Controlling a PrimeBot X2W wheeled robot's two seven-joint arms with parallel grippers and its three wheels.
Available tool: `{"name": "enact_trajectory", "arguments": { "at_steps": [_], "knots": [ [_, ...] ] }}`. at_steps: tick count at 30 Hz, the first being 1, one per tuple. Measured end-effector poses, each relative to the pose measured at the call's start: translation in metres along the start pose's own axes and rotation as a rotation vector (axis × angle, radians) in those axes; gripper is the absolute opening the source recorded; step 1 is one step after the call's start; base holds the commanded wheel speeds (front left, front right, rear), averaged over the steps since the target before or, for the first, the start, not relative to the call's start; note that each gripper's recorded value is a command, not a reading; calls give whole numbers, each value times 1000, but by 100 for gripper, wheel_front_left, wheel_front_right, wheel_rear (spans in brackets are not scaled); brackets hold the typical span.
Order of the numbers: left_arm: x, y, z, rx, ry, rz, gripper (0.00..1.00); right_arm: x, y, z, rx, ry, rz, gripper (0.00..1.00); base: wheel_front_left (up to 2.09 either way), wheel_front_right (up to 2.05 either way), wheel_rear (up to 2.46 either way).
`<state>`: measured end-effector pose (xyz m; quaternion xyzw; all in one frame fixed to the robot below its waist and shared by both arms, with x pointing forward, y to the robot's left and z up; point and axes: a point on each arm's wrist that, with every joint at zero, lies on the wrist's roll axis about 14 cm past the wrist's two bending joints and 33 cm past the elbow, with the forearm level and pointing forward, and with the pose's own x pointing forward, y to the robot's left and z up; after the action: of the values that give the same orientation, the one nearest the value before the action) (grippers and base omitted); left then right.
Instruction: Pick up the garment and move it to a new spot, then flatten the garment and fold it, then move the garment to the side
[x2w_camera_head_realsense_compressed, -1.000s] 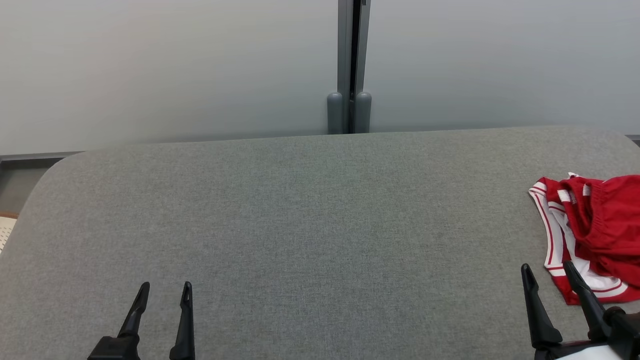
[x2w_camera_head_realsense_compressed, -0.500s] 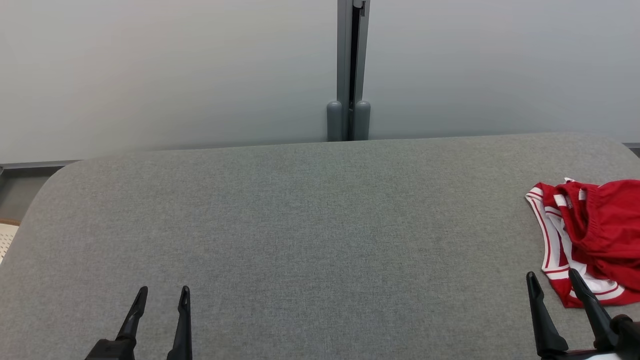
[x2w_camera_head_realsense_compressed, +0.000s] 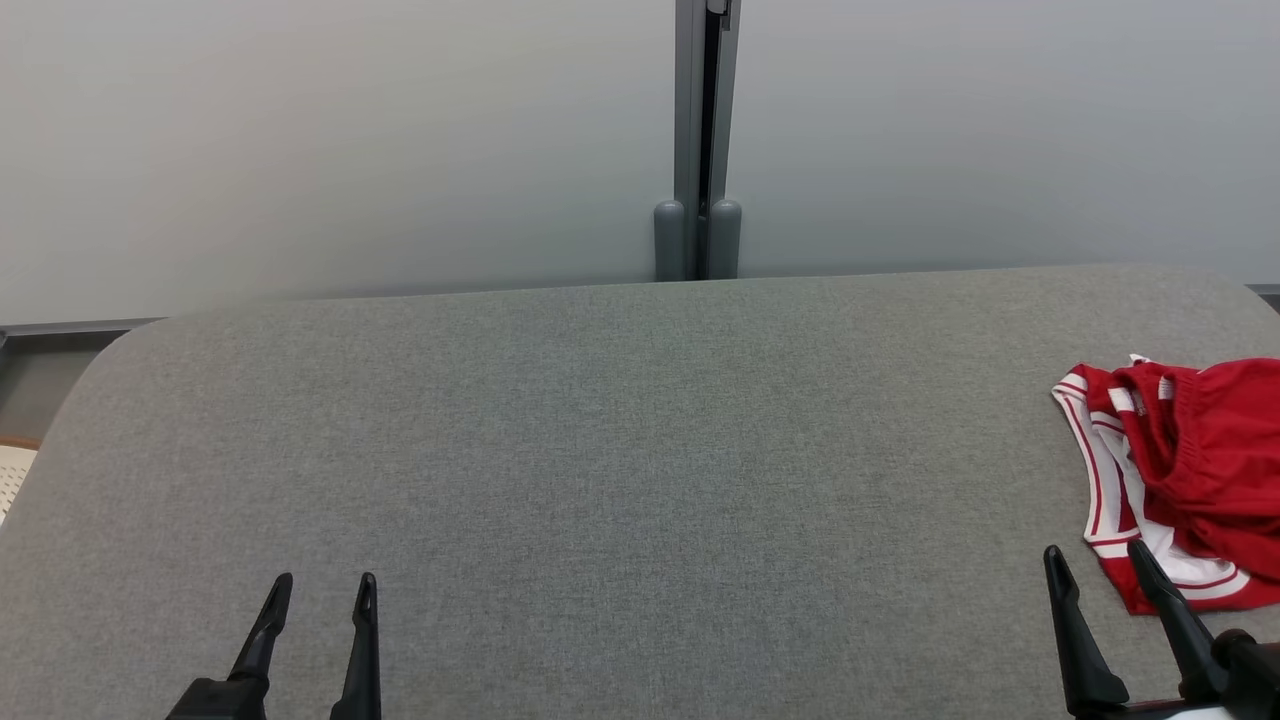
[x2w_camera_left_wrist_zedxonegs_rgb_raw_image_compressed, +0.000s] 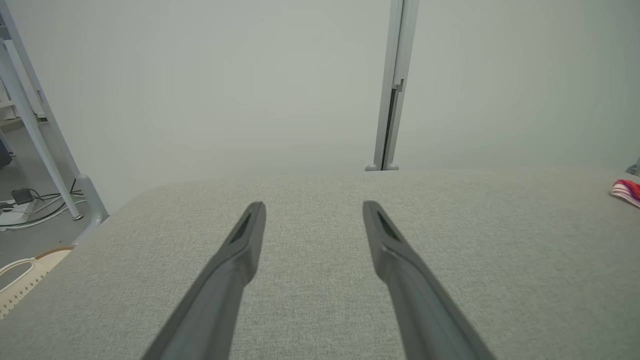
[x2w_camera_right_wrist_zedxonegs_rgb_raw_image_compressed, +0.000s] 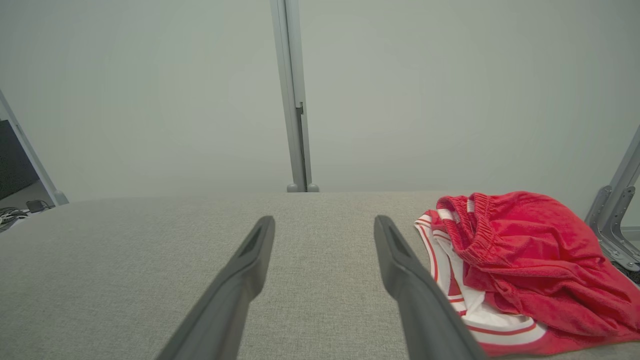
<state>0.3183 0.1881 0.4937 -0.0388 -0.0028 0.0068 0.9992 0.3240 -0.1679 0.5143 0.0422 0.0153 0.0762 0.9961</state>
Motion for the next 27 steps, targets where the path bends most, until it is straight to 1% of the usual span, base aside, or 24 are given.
{"name": "enact_trajectory", "arguments": {
  "at_steps": [13, 14, 17, 20, 21, 27],
  "knots": [
    [2, 0, 0, -9, 2, -5, 100, 1, 0, -1, 7, 1, 2, 100, 0, 0, 0],
    [1, 0, -1, -15, 8, -4, 0, 1, 0, -3, 9, 6, 1, 0, 0, 0, 0],
    [-5, -3, -16, -29, 54, 2, 0, -3, 2, -15, 26, 43, -4, 0, 0, 0, 0],
    [-6, -2, -21, -82, 77, 13, 0, -3, 2, -18, 81, 48, -9, 0, 0, 0, 0],
    [-6, -2, -21, -82, 77, 13, 0, -3, 2, -18, 81, 48, -9, 0, 0, 0, 0],
    [-3, 2, -25, -195, 108, 37, 0, 1, -1, -20, 200, 45, -21, 0, 0, 0, 0]
  ]
}}
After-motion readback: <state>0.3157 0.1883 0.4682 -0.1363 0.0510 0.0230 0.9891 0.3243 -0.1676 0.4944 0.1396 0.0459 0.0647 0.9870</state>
